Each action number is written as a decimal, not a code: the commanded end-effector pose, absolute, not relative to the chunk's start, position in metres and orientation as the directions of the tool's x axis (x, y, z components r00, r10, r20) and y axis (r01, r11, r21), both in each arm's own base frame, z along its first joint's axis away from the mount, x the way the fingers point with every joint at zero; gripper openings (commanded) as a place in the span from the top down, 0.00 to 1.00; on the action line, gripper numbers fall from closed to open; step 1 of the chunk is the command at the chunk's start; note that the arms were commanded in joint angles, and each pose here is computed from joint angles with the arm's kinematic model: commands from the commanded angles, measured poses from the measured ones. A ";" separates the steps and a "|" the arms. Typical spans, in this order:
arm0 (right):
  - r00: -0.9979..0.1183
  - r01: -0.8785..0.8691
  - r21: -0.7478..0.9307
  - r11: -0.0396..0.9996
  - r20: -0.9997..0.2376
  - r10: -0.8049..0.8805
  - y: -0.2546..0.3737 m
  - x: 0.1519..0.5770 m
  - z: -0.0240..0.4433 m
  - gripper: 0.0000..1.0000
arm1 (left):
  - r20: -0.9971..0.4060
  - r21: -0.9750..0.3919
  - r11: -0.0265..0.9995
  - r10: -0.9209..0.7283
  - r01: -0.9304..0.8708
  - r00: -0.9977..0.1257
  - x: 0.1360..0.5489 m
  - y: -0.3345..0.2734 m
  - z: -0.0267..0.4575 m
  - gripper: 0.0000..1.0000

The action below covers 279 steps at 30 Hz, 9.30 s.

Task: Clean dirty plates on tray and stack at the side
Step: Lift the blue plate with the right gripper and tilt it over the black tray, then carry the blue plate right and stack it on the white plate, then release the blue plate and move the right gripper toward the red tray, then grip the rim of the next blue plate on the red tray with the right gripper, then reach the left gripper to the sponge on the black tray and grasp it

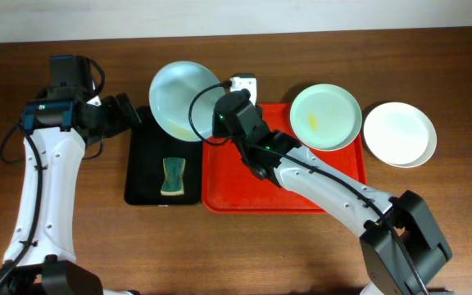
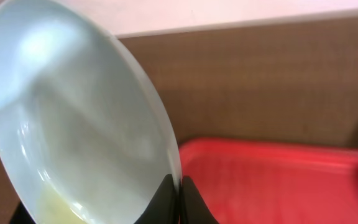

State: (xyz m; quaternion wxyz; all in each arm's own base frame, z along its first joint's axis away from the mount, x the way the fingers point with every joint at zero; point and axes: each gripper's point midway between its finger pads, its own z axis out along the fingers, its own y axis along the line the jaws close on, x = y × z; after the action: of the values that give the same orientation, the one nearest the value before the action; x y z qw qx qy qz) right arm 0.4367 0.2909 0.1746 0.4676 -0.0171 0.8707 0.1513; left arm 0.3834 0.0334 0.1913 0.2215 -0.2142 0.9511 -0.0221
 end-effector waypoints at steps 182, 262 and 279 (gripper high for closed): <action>-0.877 -0.079 -0.056 0.995 -0.471 -0.096 -0.051 0.471 0.026 0.89 | -0.421 -0.141 0.901 -0.430 -0.410 -0.799 0.385 0.036 0.195 0.01; -0.992 0.117 0.066 0.991 -0.031 0.119 0.112 0.319 0.041 0.57 | -0.421 -0.141 0.901 -0.430 -0.410 -0.799 0.385 0.036 0.195 0.01; -0.990 0.107 0.136 0.985 -0.074 0.117 0.122 0.325 0.024 0.78 | -0.219 -0.123 0.983 -0.158 -0.134 -0.963 0.338 -0.030 0.135 0.34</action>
State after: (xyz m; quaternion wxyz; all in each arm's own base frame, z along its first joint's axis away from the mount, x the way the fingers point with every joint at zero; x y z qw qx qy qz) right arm 0.3255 0.1184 0.0217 0.0348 0.0552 0.9963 0.0557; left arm 0.3530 -0.0115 0.1539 0.1421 -0.1473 0.9770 -0.0598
